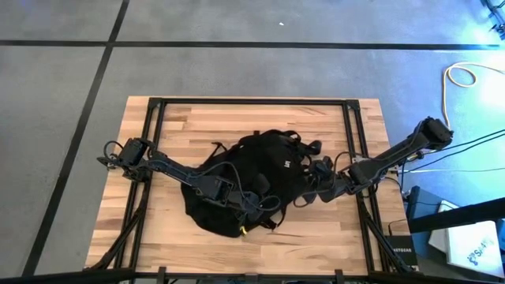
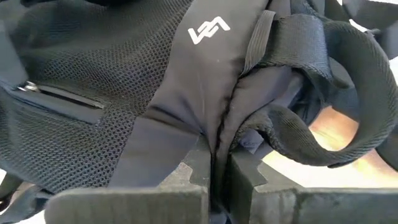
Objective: Unpack backpack
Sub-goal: Open the black backpack
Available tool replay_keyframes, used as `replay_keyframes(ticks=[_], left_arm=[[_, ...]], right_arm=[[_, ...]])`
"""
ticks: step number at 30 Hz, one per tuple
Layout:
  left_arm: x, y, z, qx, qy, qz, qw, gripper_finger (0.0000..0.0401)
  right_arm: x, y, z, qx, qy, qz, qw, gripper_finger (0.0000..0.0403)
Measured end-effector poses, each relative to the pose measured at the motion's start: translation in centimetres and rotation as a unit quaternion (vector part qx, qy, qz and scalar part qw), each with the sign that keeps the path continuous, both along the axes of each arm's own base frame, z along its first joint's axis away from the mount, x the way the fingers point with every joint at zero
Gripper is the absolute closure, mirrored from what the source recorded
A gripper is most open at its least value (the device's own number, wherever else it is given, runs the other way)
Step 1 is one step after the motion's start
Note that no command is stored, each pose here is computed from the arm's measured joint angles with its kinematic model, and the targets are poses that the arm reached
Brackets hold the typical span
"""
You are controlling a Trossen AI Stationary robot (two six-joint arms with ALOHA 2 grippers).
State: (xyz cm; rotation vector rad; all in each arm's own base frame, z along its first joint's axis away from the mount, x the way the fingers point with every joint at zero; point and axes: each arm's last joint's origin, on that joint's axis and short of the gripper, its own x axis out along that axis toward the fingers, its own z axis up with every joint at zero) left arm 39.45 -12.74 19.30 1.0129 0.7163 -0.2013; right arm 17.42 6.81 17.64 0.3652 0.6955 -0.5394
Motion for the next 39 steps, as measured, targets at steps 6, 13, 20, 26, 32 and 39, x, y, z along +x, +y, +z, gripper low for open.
replay_keyframes(ticks=[6,13,20,26,32,39], left_arm=[[-0.1,-0.1,0.0,-0.001,0.001,-0.001,1.000,0.0401],[-0.1,-0.2,0.0,-0.004,0.001,-0.002,1.000,0.0401],[-0.3,-0.4,-0.1,-0.006,0.007,0.001,1.000,0.0401],[-0.4,-0.5,-0.2,-0.010,0.010,0.004,1.000,0.0401],[-0.7,-1.0,-0.2,-0.013,0.012,0.008,1.000,0.0401],[-1.9,-1.6,0.6,-0.025,0.028,0.032,0.999,0.0401]], right_arm=[[-1.3,-0.7,0.0,-0.004,0.029,-0.035,0.999,0.0401],[-2.4,-1.2,0.1,-0.003,0.048,-0.065,0.997,0.0401],[-3.3,-1.7,-0.3,0.001,0.077,-0.112,0.991,0.0400],[-3.7,-1.9,-0.4,-0.001,0.096,-0.120,0.988,0.0401],[-3.8,-1.9,-0.4,0.001,0.099,-0.125,0.987,0.0401],[-4.1,-2.1,-0.5,0.001,0.108,-0.138,0.985,0.0401]])
